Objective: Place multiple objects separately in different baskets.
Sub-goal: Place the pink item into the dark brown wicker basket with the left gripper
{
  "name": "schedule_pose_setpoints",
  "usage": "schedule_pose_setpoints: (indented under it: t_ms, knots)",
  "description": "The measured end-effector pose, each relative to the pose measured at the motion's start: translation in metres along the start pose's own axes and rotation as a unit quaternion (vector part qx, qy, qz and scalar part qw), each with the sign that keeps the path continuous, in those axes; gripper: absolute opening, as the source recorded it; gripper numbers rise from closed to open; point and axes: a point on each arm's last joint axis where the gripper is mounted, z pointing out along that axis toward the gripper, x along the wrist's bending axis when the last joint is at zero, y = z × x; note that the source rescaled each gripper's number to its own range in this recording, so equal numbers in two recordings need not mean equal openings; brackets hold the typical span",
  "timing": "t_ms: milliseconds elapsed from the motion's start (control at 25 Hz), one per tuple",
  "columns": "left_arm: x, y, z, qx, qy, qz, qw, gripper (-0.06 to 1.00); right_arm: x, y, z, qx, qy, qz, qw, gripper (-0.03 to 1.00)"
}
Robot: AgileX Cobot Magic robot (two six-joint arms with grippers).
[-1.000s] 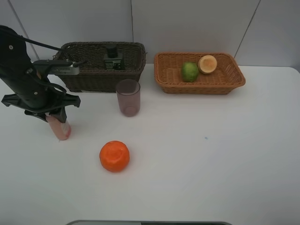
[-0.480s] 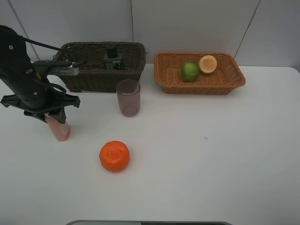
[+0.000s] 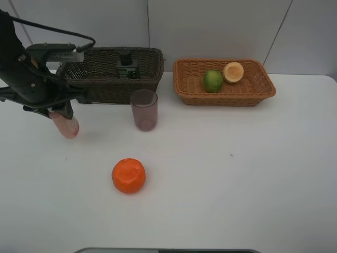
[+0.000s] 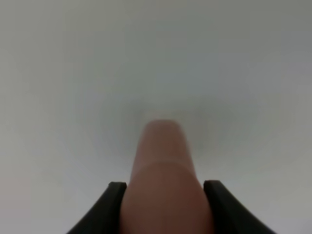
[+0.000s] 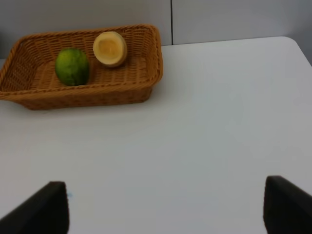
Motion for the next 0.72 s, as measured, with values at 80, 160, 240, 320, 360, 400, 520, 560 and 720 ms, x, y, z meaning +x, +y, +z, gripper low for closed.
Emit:
schedule_pose_setpoints:
  t_ms: [80, 160, 240, 320, 360, 400, 520, 560, 720]
  knots:
    - [0.001, 0.013, -0.018, -0.022, 0.007, 0.008, 1.000, 0.37, 0.000, 0.000, 0.000, 0.000, 0.000, 0.000, 1.000, 0.69]
    - [0.000, 0.028, -0.032, -0.045, 0.013, 0.013, 0.999, 0.37, 0.000, 0.000, 0.000, 0.000, 0.000, 0.000, 1.000, 0.69]
    - [-0.002, 0.046, -0.044, -0.075, 0.013, 0.018, 0.997, 0.37, 0.000, 0.000, 0.000, 0.000, 0.000, 0.000, 1.000, 0.69]
    - [-0.005, 0.064, -0.052, -0.102, 0.012, 0.031, 0.994, 0.37, 0.000, 0.000, 0.000, 0.000, 0.000, 0.000, 1.000, 0.69]
    - [-0.007, 0.075, -0.054, -0.113, 0.012, 0.035, 0.993, 0.37, 0.000, 0.000, 0.000, 0.000, 0.000, 0.000, 1.000, 0.69]
    - [-0.009, 0.085, -0.057, -0.124, 0.011, 0.040, 0.991, 0.37, 0.000, 0.000, 0.000, 0.000, 0.000, 0.000, 1.000, 0.69]
    - [-0.016, 0.110, -0.049, -0.137, 0.009, 0.042, 0.990, 0.37, 0.000, 0.000, 0.000, 0.000, 0.000, 0.000, 1.000, 0.69]
    - [-0.018, 0.118, -0.047, -0.144, 0.008, 0.043, 0.989, 0.37, 0.000, 0.000, 0.000, 0.000, 0.000, 0.000, 1.000, 0.69]
    - [-0.025, 0.144, -0.027, -0.160, 0.008, 0.051, 0.986, 0.37, 0.000, 0.000, 0.000, 0.000, 0.000, 0.000, 1.000, 0.69]
